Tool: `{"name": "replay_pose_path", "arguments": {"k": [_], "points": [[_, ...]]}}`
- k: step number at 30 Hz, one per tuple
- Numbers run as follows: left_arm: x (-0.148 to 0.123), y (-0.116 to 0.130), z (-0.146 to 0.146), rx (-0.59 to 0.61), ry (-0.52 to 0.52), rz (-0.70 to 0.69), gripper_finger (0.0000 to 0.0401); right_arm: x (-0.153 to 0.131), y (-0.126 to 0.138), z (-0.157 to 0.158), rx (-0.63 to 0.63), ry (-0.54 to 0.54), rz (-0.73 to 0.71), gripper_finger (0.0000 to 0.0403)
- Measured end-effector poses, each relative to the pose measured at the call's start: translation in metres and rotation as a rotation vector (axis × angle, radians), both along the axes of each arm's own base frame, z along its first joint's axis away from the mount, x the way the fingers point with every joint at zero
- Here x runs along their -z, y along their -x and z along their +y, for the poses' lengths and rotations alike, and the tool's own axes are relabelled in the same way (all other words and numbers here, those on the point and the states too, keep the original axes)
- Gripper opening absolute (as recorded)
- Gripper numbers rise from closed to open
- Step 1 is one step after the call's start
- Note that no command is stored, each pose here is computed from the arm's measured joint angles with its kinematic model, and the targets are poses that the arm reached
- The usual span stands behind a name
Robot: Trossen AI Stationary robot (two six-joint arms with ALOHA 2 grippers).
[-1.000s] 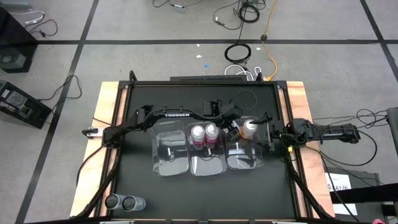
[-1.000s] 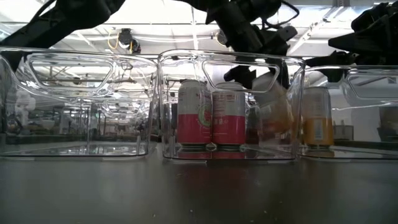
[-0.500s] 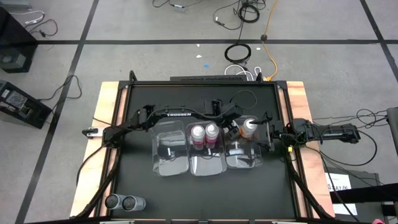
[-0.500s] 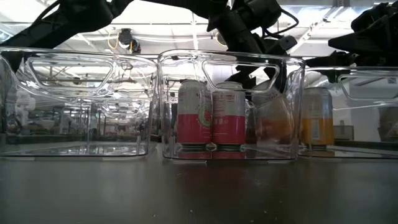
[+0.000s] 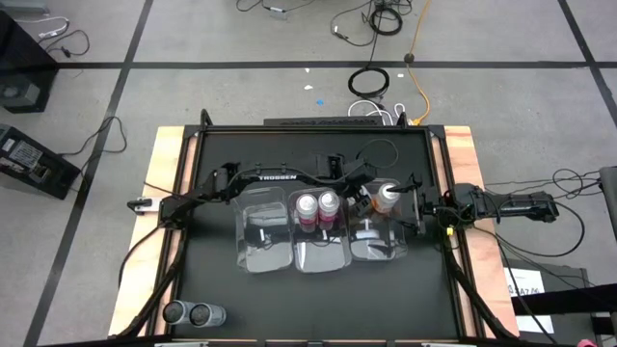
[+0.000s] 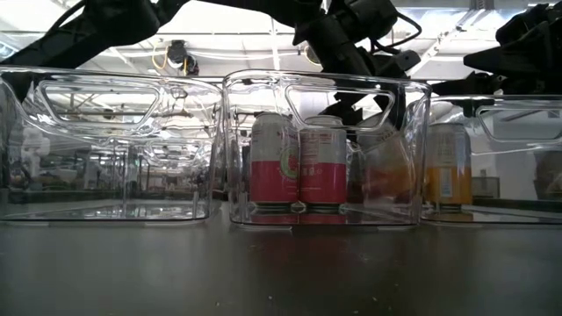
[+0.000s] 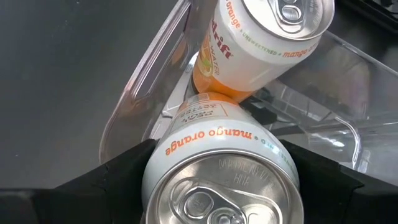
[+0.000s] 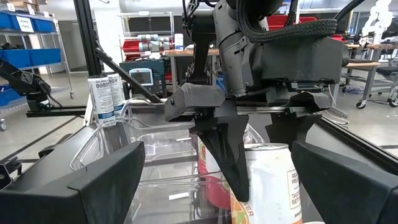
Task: Sort soda cans
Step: Put the orange soda can into the right transparent bin, then put the right white soda can into the left transparent bin
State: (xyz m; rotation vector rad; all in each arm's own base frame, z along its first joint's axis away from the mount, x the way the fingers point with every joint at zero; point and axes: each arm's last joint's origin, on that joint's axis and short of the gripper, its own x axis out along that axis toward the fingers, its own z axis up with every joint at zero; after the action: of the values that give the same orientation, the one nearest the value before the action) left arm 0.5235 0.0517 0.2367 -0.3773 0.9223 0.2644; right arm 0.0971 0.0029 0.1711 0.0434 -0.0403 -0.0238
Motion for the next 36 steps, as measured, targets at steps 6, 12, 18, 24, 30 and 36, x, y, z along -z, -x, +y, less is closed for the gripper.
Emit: {"name": "replay_pose_path", "arguments": {"k": [6,12,18,24,30,36], "points": [[-0.0007,-0.0012,-0.0002,0.003,0.002,-0.015,0.0316,0.0000,0.0000,0.0000,0.000,0.000,0.000,0.0398],[-0.0009,-0.0014,-0.0006,0.003,0.002,-0.017,0.0335,0.0000,0.0000,0.0000,0.000,0.000,0.000,0.0398],[-0.0022,-0.0018,-0.0005,0.002,-0.002,-0.026,0.0363,0.0000,0.0000,0.0000,0.000,0.000,0.000,0.0398],[-0.0019,-0.0014,-0.0005,0.002,-0.001,-0.021,0.0366,0.0000,0.0000,0.0000,0.000,0.000,0.000,0.0398],[-0.0018,-0.0013,-0.0005,0.002,-0.001,-0.020,0.0366,0.0000,0.0000,0.0000,0.000,0.000,0.000,0.0398],[-0.0018,-0.0013,-0.0013,0.003,0.000,-0.019,0.0366,0.0000,0.0000,0.0000,0.000,0.000,0.000,0.0398]]}}
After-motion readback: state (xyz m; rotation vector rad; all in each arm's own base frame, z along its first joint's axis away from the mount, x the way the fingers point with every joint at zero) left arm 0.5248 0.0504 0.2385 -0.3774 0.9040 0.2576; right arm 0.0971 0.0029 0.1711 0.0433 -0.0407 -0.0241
